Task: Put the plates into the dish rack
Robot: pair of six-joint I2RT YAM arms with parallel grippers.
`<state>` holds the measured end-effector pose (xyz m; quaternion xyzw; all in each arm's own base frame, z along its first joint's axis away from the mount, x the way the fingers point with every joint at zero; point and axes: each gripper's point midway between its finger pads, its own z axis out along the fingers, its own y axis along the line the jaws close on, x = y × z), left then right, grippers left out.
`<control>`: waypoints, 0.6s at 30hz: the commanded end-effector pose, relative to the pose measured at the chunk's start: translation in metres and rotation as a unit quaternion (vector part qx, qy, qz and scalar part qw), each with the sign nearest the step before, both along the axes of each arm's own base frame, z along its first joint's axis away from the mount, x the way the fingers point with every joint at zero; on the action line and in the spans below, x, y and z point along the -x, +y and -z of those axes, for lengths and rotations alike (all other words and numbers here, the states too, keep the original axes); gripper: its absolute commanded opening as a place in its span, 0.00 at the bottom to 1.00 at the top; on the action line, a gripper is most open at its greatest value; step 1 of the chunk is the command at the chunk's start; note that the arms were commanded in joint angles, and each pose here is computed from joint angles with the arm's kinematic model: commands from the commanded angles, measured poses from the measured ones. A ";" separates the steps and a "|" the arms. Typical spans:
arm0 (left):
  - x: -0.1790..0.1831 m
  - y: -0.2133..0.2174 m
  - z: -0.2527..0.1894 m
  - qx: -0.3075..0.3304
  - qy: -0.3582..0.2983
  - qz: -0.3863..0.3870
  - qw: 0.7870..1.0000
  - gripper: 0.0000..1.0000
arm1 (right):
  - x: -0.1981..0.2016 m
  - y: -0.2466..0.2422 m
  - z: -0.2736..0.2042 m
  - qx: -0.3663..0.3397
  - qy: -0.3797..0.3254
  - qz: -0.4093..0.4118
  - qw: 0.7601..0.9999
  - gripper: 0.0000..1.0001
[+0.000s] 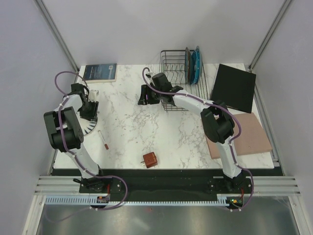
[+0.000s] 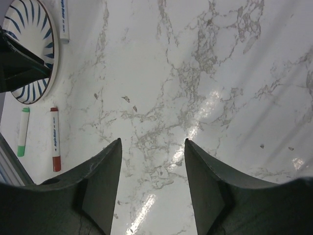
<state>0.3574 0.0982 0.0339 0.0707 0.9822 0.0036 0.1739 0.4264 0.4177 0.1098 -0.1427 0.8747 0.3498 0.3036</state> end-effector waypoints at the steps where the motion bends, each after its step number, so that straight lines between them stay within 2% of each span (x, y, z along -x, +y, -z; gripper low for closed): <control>1: -0.007 -0.023 0.008 0.013 0.015 0.019 1.000 0.41 | -0.001 -0.005 -0.020 -0.017 -0.017 0.001 1.000 0.61; 13: -0.016 -0.093 0.017 0.049 0.030 0.074 0.996 0.40 | 0.002 -0.001 -0.018 -0.022 -0.017 -0.014 1.000 0.64; 18: -0.030 -0.102 0.000 0.060 -0.001 0.049 0.997 0.44 | 0.004 0.006 -0.018 -0.027 -0.017 -0.021 0.999 0.64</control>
